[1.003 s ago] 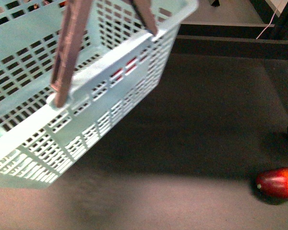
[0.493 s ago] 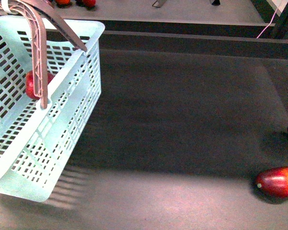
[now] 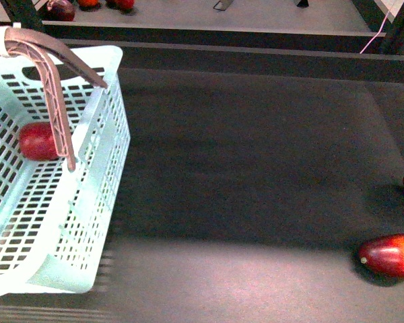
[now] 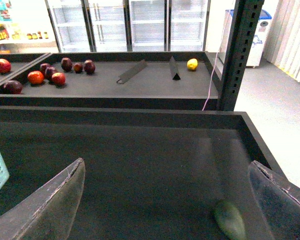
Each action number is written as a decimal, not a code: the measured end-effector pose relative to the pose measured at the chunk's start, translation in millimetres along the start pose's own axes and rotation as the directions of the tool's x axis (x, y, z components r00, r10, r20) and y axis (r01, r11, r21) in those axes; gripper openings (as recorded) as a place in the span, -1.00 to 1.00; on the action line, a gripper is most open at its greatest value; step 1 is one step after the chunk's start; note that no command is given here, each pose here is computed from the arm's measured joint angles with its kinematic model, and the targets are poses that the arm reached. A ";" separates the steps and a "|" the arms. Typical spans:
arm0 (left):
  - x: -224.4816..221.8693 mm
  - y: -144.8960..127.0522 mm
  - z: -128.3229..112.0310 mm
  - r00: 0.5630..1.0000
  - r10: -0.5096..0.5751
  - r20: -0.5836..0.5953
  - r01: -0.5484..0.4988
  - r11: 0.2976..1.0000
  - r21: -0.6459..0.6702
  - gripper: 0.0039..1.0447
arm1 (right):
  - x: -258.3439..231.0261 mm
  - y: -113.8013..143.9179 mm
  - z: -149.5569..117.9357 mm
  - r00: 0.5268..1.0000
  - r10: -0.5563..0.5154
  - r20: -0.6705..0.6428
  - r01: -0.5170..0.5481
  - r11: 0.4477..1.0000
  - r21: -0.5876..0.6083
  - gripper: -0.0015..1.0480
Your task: Pick apple with right arm and hold basket with left
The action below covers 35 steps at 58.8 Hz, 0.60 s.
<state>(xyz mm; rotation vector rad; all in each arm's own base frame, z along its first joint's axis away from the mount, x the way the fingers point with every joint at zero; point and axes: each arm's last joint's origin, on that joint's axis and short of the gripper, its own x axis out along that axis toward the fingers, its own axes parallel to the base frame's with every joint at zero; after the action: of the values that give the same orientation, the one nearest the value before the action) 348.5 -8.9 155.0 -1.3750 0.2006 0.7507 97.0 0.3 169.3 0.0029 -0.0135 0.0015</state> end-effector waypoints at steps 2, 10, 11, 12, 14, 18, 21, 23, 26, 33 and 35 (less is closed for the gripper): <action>-0.6 4.1 0.7 1.000 0.008 0.002 -0.008 1.000 0.000 -0.70 | 0.0 0.0 0.0 1.000 0.000 0.000 0.000 1.000 0.000 0.83; -7.4 13.0 2.8 1.000 0.018 0.003 -0.018 1.000 -0.001 -0.70 | 0.0 0.0 0.0 1.000 0.000 0.000 0.000 1.000 0.000 0.83; -8.3 13.5 2.6 1.000 0.019 0.001 -0.019 1.000 -0.001 -0.70 | 0.0 0.0 0.0 1.000 0.000 0.000 0.000 1.000 0.000 0.83; -8.6 13.8 2.5 1.000 0.020 0.000 -0.020 1.000 -0.001 -0.70 | 0.0 0.0 0.0 1.000 0.000 0.000 0.000 1.000 0.000 0.83; -9.2 14.3 2.0 1.000 0.024 -0.002 -0.024 1.000 0.002 -0.70 | 0.0 0.0 0.0 1.000 0.000 0.000 0.000 1.000 0.000 0.83; -10.2 15.3 -0.2 0.999 0.031 -0.009 -0.031 0.999 0.010 -0.69 | 0.0 0.0 0.0 1.000 0.000 0.000 0.000 1.000 0.000 0.83; -11.3 16.3 -2.0 0.999 0.044 -0.024 -0.044 0.999 0.016 -0.50 | 0.0 0.0 0.0 1.000 0.000 0.000 0.000 1.000 0.000 0.83; -12.3 16.9 -4.0 0.998 0.056 -0.033 -0.055 0.998 0.025 -0.36 | 0.0 0.0 0.0 1.000 0.000 0.000 0.000 1.000 0.000 0.83; -13.6 15.8 -7.1 0.997 0.070 -0.044 -0.068 0.997 0.036 -0.12 | 0.0 0.0 0.0 1.000 0.000 0.000 0.000 1.000 0.000 0.83; -16.6 8.5 -9.7 0.996 0.075 -0.052 -0.072 0.997 0.041 0.32 | 0.0 0.0 0.0 1.000 0.000 0.000 0.000 1.000 0.000 0.83; -18.9 7.0 -9.8 0.995 0.082 -0.054 -0.079 0.996 0.043 0.46 | 0.0 0.0 0.0 1.000 0.000 0.000 0.000 1.000 0.000 0.83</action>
<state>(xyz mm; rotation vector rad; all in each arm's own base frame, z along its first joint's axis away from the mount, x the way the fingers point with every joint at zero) 333.0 -24.8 157.5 -1.3565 0.3147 0.7722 97.0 0.3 169.3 0.0029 -0.0135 0.0015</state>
